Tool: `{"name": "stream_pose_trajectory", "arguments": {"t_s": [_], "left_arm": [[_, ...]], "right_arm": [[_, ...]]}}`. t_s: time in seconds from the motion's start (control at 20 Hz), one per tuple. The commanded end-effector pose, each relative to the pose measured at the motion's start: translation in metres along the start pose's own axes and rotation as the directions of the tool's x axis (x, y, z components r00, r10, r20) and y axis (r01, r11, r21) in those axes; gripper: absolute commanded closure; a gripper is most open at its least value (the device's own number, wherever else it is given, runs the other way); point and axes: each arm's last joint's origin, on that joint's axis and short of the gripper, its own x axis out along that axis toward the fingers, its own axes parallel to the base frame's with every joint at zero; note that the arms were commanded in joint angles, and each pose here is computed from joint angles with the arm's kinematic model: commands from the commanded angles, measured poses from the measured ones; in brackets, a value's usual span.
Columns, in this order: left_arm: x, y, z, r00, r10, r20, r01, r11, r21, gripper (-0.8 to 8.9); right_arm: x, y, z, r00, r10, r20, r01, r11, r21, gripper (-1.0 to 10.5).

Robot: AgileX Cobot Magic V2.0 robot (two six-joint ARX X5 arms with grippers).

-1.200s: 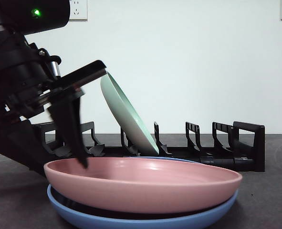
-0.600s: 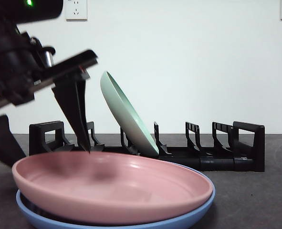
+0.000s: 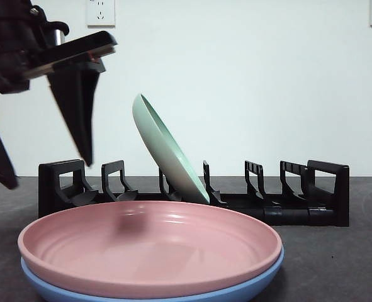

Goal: Place the plate

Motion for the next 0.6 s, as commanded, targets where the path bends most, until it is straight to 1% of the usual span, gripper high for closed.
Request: {"name": "stream_pose_trajectory", "arguments": {"t_s": [0.05, 0.15, 0.35, 0.45, 0.55, 0.6], "left_arm": [[-0.010, -0.004, 0.006, 0.999, 0.043, 0.033, -0.045, 0.997, 0.067, 4.36], [-0.019, -0.005, 0.008, 0.995, 0.088, 0.050, -0.092, 0.992, 0.091, 4.36], [-0.042, -0.006, 0.016, 0.983, 0.155, 0.102, -0.171, 0.969, 0.178, 4.36], [-0.058, -0.008, 0.019, 0.977, 0.154, 0.146, -0.183, 0.959, 0.215, 4.36], [-0.075, -0.008, 0.022, 0.972, 0.131, 0.194, -0.179, 0.952, 0.249, 4.36], [-0.090, -0.008, 0.023, 0.967, 0.105, 0.233, -0.168, 0.947, 0.273, 4.36]], "right_arm": [[-0.003, 0.001, 0.005, 0.999, 0.029, 0.017, -0.030, 0.999, 0.028, 7.5], [-0.001, 0.003, 0.005, 0.998, 0.060, 0.006, -0.060, 0.998, 0.037, 7.5], [0.014, 0.014, 0.010, 0.985, 0.165, -0.041, -0.164, 0.986, 0.033, 7.5], [0.027, 0.022, 0.014, 0.976, 0.206, -0.070, -0.204, 0.979, 0.031, 7.5], [0.043, 0.031, 0.019, 0.961, 0.254, -0.110, -0.251, 0.967, 0.034, 7.5], [0.058, 0.038, 0.023, 0.943, 0.298, -0.147, -0.295, 0.955, 0.044, 7.5]]}}
